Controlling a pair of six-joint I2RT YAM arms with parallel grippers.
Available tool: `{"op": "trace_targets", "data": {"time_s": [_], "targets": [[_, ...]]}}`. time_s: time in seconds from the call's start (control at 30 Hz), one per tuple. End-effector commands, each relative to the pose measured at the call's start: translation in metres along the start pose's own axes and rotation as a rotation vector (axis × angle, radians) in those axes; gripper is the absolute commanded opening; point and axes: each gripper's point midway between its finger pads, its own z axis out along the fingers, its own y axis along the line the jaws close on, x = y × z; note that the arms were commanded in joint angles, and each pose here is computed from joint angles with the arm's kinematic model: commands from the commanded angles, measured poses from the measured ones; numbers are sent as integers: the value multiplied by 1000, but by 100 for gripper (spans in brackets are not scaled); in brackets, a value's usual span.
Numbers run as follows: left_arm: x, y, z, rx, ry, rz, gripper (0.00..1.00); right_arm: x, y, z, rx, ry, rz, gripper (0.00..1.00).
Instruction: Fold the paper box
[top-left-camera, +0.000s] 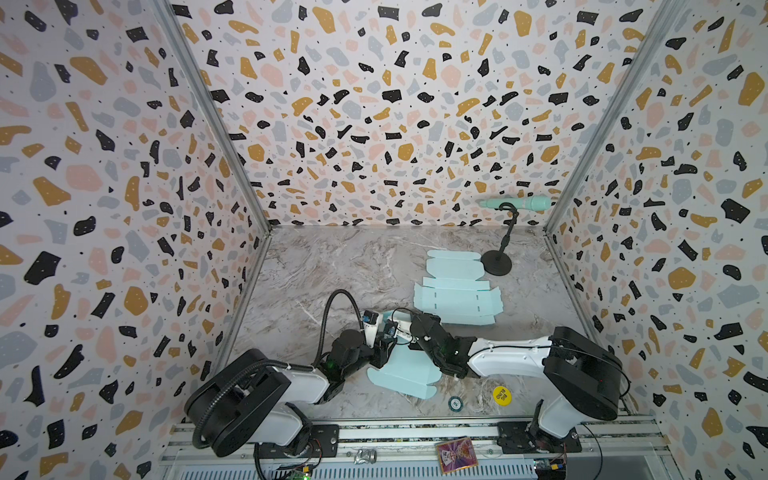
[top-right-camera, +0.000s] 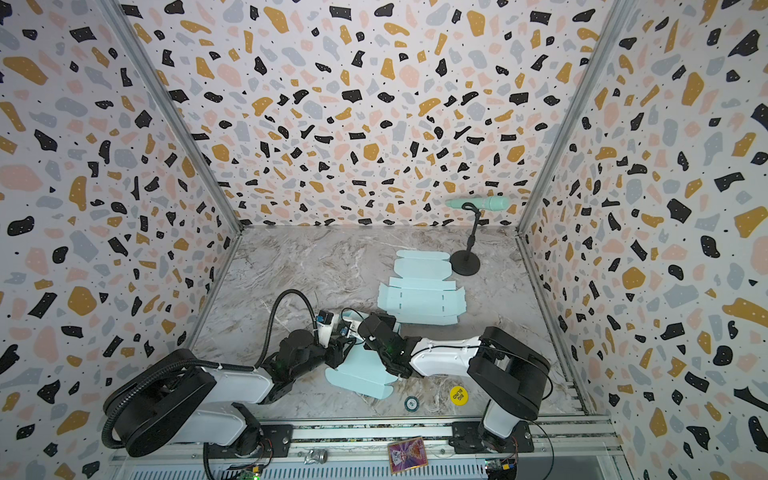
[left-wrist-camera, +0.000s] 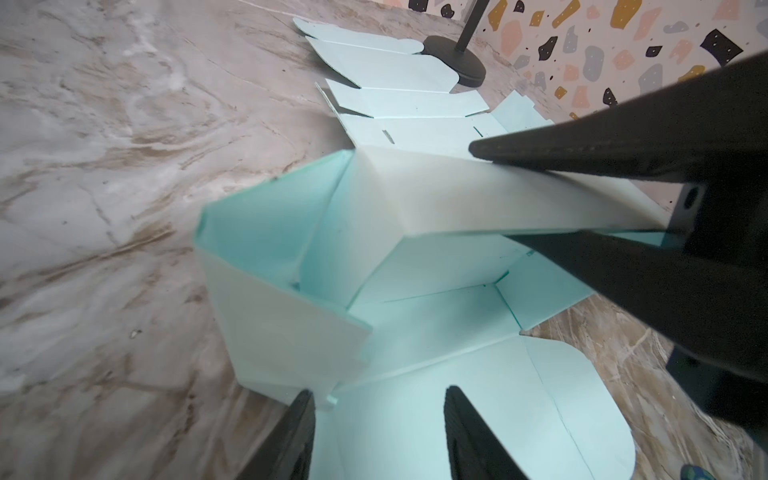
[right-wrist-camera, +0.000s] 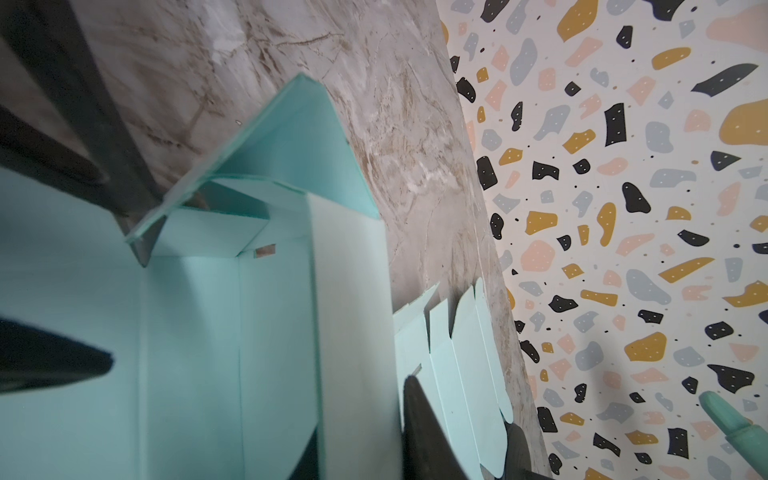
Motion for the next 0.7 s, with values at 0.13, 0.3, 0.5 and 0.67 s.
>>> {"op": "trace_targets", "data": {"time_s": [0.13,0.3,0.5,0.67], "targets": [[-36,-5,-27,-11,-162,-1,52,19,27,1,-79,43,-43,23],[-74,31,-59,-125,-287,-95,50,21,24,1,-67,50,-50,22],[-68,76,-40,-195,-175,-141,50,17,22,0,-74,32,-43,22],[-56,68,-6,-93,-93,-117,50,17,25,1,-85,29,-43,22]]}}
